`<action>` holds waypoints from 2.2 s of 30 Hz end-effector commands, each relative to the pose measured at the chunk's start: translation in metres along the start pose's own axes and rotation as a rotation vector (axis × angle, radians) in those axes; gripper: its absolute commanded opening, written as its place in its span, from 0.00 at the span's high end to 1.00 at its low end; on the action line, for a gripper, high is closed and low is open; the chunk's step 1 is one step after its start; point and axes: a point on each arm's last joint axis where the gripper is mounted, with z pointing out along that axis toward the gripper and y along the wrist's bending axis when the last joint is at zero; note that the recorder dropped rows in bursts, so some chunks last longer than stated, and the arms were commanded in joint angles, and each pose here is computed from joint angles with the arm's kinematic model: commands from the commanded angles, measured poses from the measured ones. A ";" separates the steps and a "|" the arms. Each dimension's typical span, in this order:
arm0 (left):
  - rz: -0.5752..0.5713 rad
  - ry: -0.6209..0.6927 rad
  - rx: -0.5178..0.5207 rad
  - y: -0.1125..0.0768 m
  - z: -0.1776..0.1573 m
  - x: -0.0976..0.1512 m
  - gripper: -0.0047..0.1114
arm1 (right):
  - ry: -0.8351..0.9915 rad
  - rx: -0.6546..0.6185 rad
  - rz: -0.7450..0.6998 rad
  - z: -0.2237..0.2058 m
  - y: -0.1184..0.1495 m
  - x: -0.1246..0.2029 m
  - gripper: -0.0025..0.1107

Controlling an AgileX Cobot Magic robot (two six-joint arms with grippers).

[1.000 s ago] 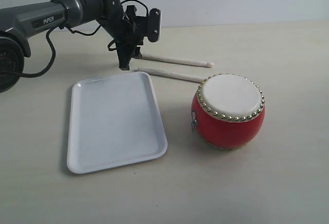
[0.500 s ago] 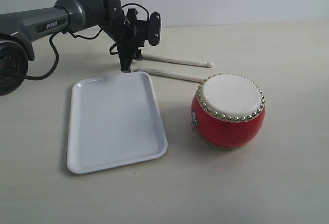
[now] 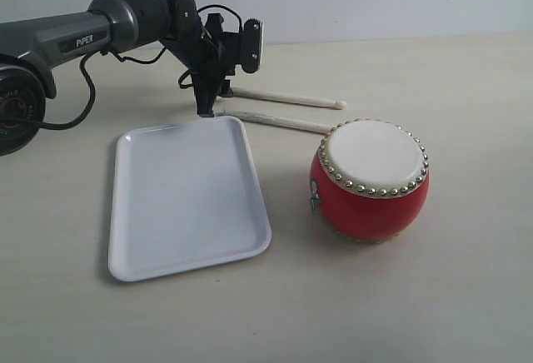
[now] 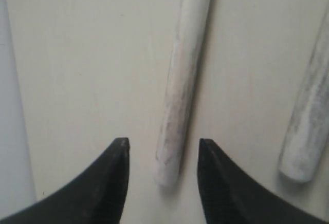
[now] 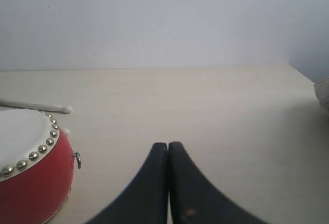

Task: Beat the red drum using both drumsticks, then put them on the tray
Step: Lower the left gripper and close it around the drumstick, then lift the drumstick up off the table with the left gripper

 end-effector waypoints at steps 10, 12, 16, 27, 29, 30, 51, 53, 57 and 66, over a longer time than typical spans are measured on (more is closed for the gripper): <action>-0.003 -0.014 -0.039 -0.001 0.010 0.003 0.59 | -0.010 0.008 0.002 0.000 0.000 0.001 0.98; 0.006 -0.012 -0.038 -0.001 0.011 0.004 0.59 | -0.010 0.008 0.002 0.000 0.000 0.001 0.98; 0.035 -0.009 -0.009 -0.004 0.012 0.005 0.59 | -0.010 0.008 0.002 0.000 0.000 0.001 0.98; 0.082 -0.004 0.032 -0.014 0.024 0.007 0.63 | -0.010 0.008 0.002 0.000 0.000 0.001 0.98; 0.084 -0.003 0.036 -0.015 0.026 0.007 0.69 | -0.010 0.008 0.002 0.000 0.000 0.001 0.98; 0.084 -0.003 0.038 -0.016 0.026 0.008 0.73 | -0.010 0.008 0.002 0.000 0.000 0.001 0.98; 0.067 -0.009 0.016 0.002 -0.004 0.001 0.96 | -0.010 0.008 0.002 0.000 0.000 0.001 0.98; 0.047 -0.015 -0.011 0.010 -0.017 -0.002 0.96 | -0.010 0.008 0.002 0.000 0.000 0.001 0.98; 0.022 -0.022 -0.029 0.019 -0.037 -0.006 0.96 | -0.010 0.008 0.002 0.000 0.000 0.001 0.98; -0.109 0.019 -0.018 0.031 -0.074 -0.008 0.96 | -0.010 0.008 0.002 0.000 0.000 0.001 0.98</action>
